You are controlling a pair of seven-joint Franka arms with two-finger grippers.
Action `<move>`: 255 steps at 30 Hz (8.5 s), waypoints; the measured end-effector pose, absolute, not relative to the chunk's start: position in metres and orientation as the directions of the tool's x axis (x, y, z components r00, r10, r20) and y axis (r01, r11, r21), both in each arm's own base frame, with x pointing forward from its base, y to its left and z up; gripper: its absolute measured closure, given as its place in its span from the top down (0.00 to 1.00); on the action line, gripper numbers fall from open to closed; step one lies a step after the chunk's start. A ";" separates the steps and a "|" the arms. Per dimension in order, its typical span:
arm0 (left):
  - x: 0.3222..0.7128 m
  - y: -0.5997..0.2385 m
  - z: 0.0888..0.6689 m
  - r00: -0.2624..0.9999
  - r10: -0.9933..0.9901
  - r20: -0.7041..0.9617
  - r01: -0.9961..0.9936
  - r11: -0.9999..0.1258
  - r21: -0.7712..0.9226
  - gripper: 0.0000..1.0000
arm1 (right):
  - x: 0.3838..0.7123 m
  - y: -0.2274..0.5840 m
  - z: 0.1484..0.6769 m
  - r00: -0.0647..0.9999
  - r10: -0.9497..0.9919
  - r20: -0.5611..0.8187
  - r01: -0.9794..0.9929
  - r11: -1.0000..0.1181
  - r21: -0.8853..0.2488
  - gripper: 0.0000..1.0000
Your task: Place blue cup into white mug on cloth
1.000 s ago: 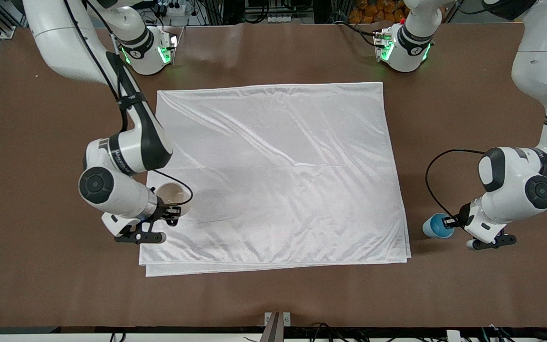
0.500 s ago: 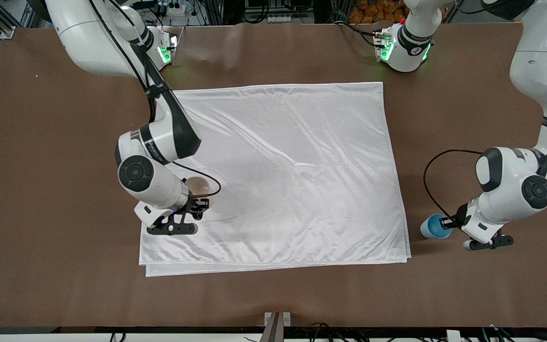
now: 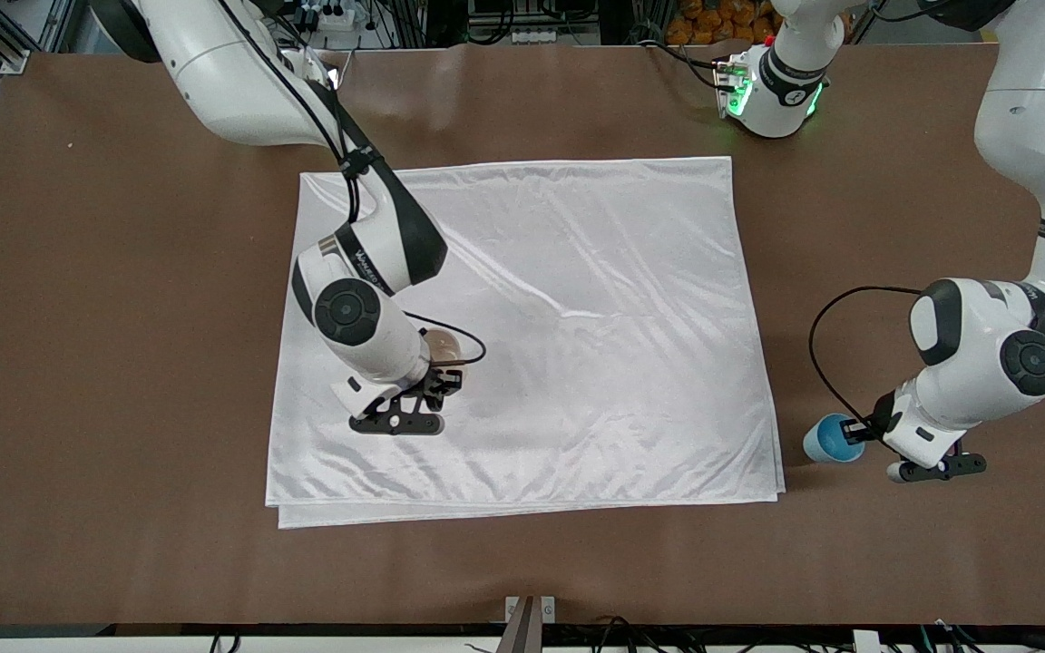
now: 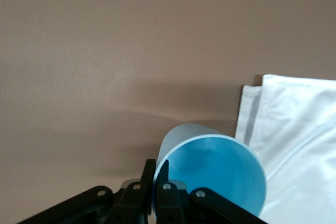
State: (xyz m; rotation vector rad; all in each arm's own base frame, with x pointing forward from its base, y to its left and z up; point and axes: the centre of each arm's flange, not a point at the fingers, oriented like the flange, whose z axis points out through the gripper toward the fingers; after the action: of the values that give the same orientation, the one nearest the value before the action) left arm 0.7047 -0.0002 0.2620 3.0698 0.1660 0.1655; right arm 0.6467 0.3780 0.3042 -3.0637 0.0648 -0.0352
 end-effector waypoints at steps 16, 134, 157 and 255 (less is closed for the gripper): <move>0.706 -0.030 0.320 0.984 0.065 0.167 0.056 -0.996 0.062 0.04 | 0.616 0.448 0.290 0.999 -0.029 0.020 -0.027 -0.996 -0.085 0.19; 0.520 -0.433 0.418 0.996 0.075 0.043 0.071 -0.994 0.084 0.04 | 0.729 0.073 0.396 0.999 0.025 -0.027 0.026 -0.999 0.040 1.00; 0.484 -0.500 0.342 0.995 0.099 0.019 0.096 -0.989 0.112 0.04 | 0.669 0.051 0.464 1.000 0.020 -0.015 0.020 -0.999 0.033 1.00; 0.552 -0.421 0.466 0.939 0.257 0.226 0.230 -0.963 0.139 1.00 | 0.539 -0.014 0.657 0.995 -0.092 0.043 -0.093 -0.996 0.020 1.00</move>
State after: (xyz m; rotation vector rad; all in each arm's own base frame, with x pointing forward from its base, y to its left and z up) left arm 0.5521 -0.4213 0.4664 2.9847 0.3766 0.3701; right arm 0.5392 -0.0142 0.6566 -3.1591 0.1460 -0.0664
